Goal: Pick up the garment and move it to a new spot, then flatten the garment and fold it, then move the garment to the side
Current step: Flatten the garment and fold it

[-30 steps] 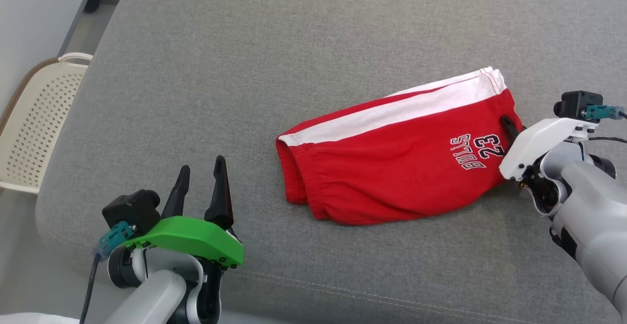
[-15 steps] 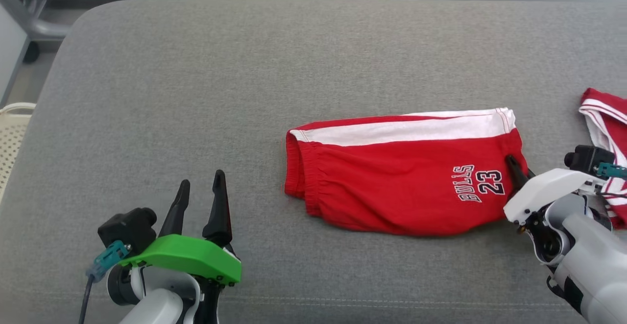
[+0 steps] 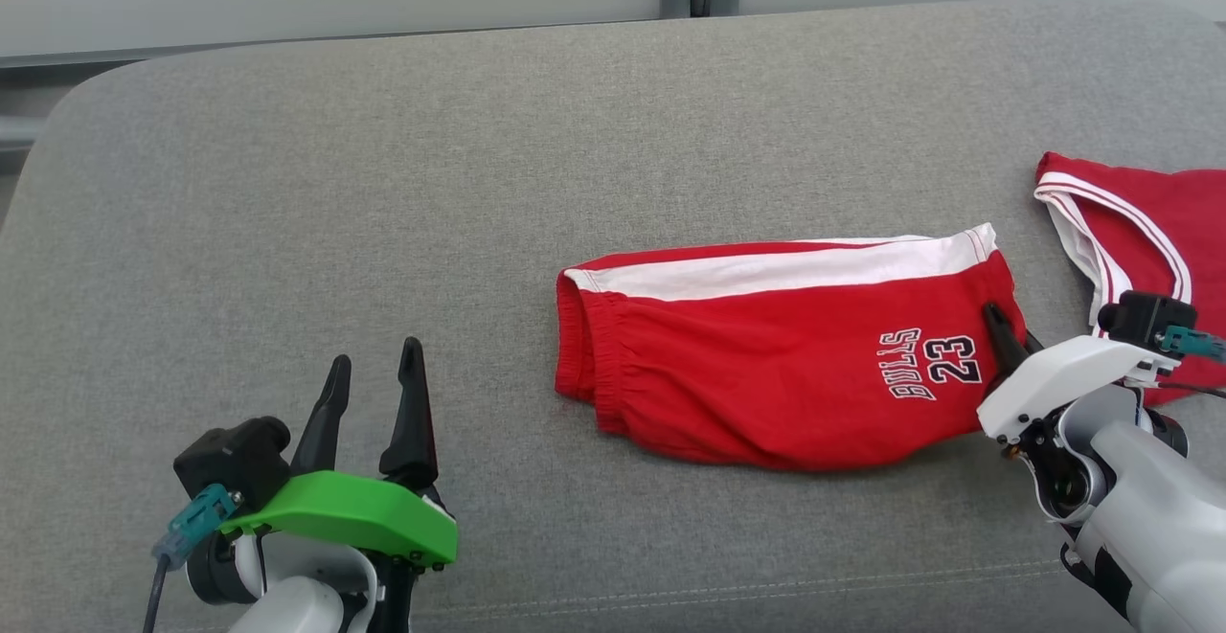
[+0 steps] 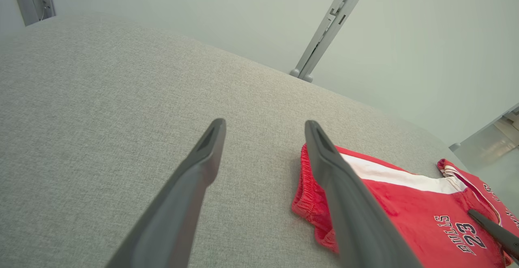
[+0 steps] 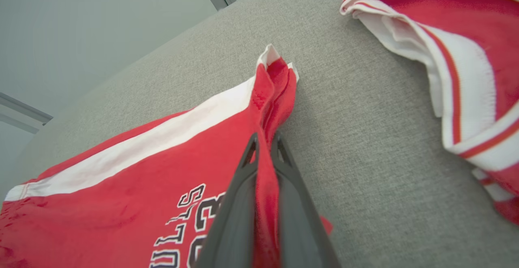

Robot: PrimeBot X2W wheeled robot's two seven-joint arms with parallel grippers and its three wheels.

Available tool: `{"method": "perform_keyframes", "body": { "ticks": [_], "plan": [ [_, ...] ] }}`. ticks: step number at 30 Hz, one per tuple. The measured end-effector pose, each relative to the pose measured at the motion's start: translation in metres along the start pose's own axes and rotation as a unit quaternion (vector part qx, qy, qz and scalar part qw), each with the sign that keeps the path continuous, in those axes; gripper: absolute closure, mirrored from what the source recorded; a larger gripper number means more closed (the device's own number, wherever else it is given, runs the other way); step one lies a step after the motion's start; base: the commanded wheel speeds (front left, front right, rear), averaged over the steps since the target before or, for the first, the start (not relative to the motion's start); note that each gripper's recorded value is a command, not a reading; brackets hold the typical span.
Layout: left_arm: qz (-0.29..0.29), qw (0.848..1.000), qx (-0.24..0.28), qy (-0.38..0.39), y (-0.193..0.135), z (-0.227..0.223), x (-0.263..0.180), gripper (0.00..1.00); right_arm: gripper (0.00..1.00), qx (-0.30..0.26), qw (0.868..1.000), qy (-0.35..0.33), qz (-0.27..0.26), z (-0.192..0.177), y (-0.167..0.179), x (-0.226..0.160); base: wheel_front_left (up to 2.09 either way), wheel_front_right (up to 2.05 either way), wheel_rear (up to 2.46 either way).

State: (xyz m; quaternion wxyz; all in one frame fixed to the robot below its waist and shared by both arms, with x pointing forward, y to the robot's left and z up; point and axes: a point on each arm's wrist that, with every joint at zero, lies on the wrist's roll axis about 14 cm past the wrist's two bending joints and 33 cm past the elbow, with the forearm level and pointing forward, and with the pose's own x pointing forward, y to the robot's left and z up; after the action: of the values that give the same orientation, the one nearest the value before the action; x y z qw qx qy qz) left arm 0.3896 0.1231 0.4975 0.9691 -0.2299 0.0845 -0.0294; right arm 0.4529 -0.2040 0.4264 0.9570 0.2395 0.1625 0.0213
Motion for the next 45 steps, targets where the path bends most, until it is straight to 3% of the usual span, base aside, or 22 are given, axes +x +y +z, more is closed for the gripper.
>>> {"method": "perform_keyframes", "body": {
  "ticks": [8, 19, 30, 40, 42, 43, 44, 45],
  "plan": [
    [0.018, 1.000, -0.003, -0.010, 0.010, 0.006, -0.009, 0.00, 1.00, -0.022, 0.998, -0.017, 0.047, 0.012, 0.033, 0.009, 0.00, 0.00, 0.00],
    [0.033, 0.999, -0.016, -0.034, 0.017, 0.017, -0.030, 0.00, 1.00, -0.066, 0.981, -0.023, 0.182, 0.010, 0.148, 0.017, 0.00, 0.00, 0.00],
    [0.062, 0.996, -0.026, -0.053, 0.035, 0.026, -0.047, 0.00, 1.00, -0.087, 0.960, 0.042, 0.264, -0.048, 0.234, 0.010, 0.00, 0.00, 0.00],
    [0.082, 0.995, -0.030, -0.053, 0.047, 0.024, -0.055, 0.00, 1.00, -0.131, 0.952, 0.096, 0.260, -0.091, 0.234, 0.011, 0.00, 0.00, 0.00],
    [0.085, 0.995, -0.030, -0.052, 0.048, 0.023, -0.055, 0.00, 0.56, -0.141, 0.950, 0.099, 0.261, -0.094, 0.235, 0.011, 0.00, 0.00, 0.00],
    [0.085, 0.995, -0.030, -0.052, 0.048, 0.023, -0.056, 0.00, 0.23, -0.148, 0.949, 0.100, 0.261, -0.096, 0.234, 0.011, 0.00, 0.00, 0.00],
    [0.085, 0.995, -0.030, -0.052, 0.048, 0.023, -0.056, 0.00, 0.00, -0.156, 0.947, 0.099, 0.262, -0.096, 0.234, 0.011, 0.00, 0.00, 0.00],
    [0.085, 0.995, -0.030, -0.052, 0.048, 0.022, -0.056, 0.00, 0.00, -0.164, 0.946, 0.099, 0.262, -0.097, 0.233, 0.011, 0.00, 0.00, 0.00]
  ]
}}
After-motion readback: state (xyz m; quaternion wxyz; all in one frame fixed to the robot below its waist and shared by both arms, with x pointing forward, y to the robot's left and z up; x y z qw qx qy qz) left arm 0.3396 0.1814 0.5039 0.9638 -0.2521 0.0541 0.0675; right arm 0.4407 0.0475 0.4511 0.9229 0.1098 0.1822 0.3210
